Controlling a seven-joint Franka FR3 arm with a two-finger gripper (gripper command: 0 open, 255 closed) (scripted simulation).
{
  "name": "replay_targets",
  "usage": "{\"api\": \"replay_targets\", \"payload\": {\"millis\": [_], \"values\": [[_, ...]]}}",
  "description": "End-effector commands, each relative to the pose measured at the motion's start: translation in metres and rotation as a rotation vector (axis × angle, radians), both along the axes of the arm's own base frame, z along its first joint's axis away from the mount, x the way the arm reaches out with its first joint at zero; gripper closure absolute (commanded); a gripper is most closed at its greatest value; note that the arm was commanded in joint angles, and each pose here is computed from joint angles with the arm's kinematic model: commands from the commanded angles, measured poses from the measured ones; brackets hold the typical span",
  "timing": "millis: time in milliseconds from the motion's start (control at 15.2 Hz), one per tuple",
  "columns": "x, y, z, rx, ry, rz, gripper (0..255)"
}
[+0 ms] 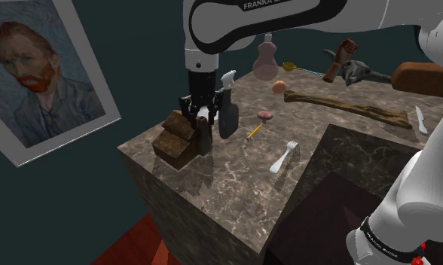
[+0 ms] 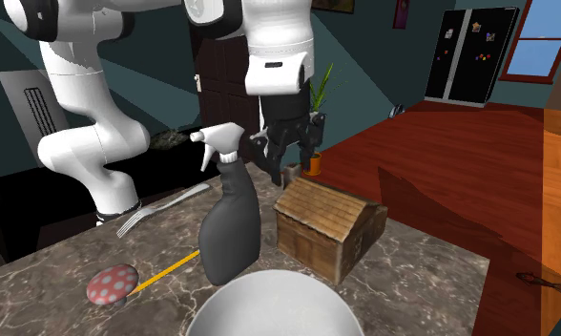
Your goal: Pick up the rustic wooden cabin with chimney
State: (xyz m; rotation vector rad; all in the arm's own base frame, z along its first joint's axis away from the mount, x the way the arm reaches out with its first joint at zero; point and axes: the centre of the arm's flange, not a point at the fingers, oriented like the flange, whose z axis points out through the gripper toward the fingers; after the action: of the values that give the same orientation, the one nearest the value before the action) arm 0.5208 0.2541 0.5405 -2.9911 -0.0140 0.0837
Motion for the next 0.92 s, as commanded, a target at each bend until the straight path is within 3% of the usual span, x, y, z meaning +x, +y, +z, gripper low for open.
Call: {"api": "replay_targets", "payload": {"millis": [0, 528, 858], "values": [[0.0, 0.0, -0.001, 0.0, 0.0, 0.0, 255], [0.0, 0.0, -0.001, 0.0, 0.0, 0.0, 255], [0.0, 0.0, 0.026, 0.0, 0.0, 0.0, 255]]}}
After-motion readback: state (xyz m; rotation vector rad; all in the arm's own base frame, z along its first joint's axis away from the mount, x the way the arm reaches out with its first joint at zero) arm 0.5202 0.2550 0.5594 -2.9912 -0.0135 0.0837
